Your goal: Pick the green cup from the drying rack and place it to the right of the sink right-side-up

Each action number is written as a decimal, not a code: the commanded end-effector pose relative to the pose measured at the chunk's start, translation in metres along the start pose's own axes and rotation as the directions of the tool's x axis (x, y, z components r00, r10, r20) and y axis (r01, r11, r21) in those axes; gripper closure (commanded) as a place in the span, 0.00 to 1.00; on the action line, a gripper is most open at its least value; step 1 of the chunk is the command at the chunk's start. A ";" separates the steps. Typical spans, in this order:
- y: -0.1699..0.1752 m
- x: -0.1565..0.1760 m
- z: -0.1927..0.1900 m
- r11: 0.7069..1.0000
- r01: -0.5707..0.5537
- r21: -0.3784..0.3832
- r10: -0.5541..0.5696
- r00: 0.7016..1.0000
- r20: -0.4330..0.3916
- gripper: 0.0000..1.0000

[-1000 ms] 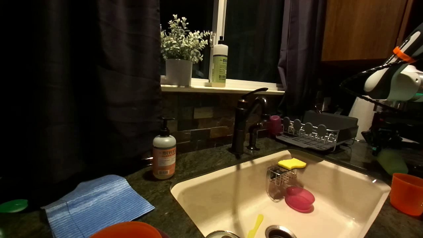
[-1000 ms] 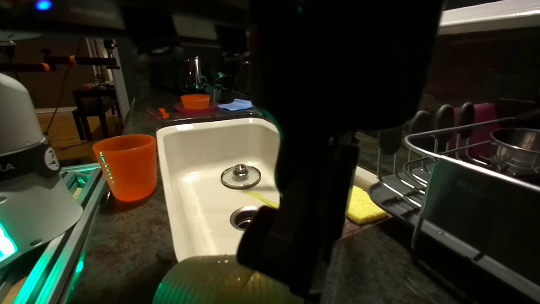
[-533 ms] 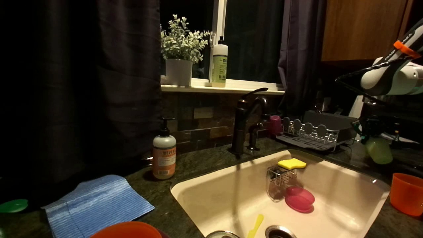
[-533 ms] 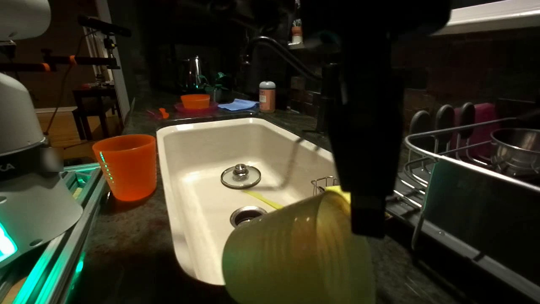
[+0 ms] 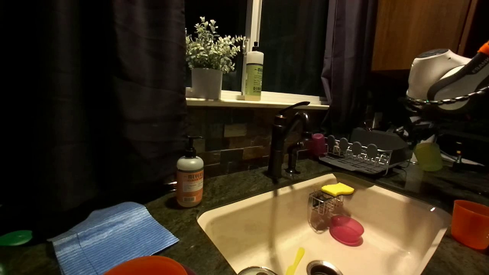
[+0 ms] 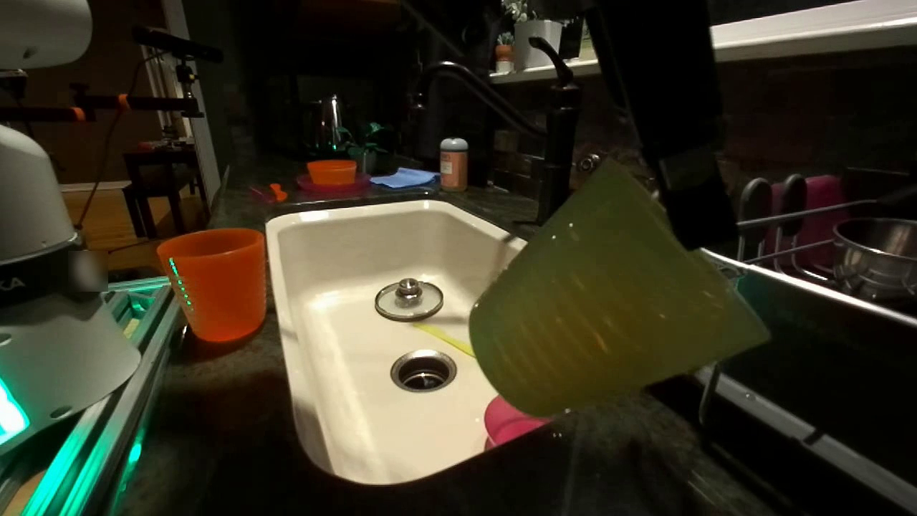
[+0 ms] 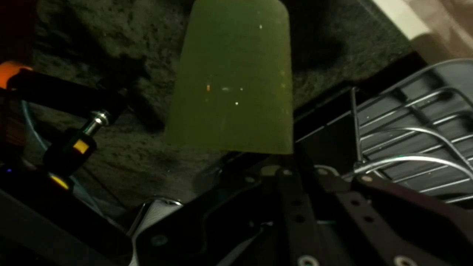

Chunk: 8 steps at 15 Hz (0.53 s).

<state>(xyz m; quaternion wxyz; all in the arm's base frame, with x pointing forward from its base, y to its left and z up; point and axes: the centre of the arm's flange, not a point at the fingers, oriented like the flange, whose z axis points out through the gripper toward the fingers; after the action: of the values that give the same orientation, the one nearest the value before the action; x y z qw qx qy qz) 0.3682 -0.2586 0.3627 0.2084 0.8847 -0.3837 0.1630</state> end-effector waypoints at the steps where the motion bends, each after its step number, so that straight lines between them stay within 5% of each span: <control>1: -0.005 -0.027 0.003 0.996 -0.077 -0.047 0.070 0.989 -0.128 0.99; 8: 0.000 -0.043 0.023 0.967 -0.253 -0.021 0.246 0.956 -0.159 0.99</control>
<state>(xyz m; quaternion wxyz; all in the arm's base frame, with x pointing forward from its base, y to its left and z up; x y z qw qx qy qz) 0.3519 -0.2438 0.3432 0.2455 0.8238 -0.4560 0.2306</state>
